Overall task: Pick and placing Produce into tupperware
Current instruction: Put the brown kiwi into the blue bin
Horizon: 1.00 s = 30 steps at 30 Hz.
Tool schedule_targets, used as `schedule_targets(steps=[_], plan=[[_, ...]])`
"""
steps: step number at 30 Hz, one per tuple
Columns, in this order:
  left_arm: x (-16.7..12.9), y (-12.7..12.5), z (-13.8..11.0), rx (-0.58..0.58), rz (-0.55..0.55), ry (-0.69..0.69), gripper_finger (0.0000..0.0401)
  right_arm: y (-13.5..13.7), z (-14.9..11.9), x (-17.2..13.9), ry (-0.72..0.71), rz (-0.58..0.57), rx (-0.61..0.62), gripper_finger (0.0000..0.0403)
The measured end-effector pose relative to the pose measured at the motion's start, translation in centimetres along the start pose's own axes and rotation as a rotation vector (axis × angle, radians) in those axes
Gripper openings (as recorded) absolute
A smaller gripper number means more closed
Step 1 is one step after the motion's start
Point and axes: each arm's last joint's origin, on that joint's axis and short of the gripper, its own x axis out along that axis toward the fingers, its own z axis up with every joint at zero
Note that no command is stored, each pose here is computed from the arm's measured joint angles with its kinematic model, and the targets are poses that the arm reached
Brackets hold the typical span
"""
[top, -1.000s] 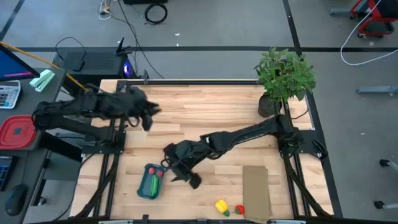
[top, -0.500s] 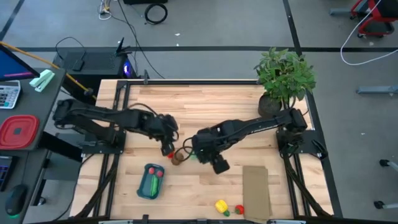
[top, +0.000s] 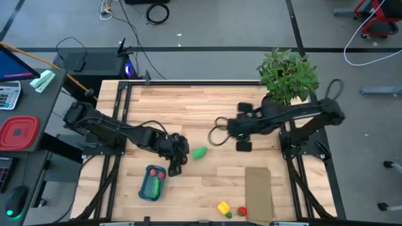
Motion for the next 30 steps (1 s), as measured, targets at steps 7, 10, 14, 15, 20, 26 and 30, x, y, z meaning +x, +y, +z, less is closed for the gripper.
schedule_targets(steps=[7, 10, 14, 15, 20, 26, 30], plan=[[0.5, -0.6, -0.3, -0.053, -0.01, 0.019, 0.0118, -2.3, -4.4, -2.0, -0.23, -0.038, 0.181, 0.0187], [0.7, -0.6, -0.5, -0.088, -0.019, 0.048, 0.0125, -2.5, -6.0, -1.9, -0.27, -0.031, 0.206, 0.0187], [0.7, -0.4, -0.6, -0.137, -0.01, 0.061, 0.0139, -2.5, -7.6, -1.2, -0.277, -0.029, 0.211, 0.0187], [0.7, -0.2, -0.6, -0.156, -0.002, 0.069, 0.0143, -2.5, -7.9, -1.0, -0.277, -0.028, 0.215, 0.0187], [1.0, 0.4, -1.2, -0.261, 0.035, 0.105, 0.0159, -1.9, -8.7, 0.9, -0.237, -0.031, 0.241, 0.0187], [1.9, 1.0, -2.6, -0.416, 0.073, 0.141, 0.0159, -1.0, -8.6, 3.3, -0.239, -0.027, 0.252, 0.0187], [2.2, 1.2, -3.0, -0.509, 0.082, 0.139, 0.0154, -0.7, -8.8, 4.3, -0.213, -0.013, 0.24, 0.0187]])
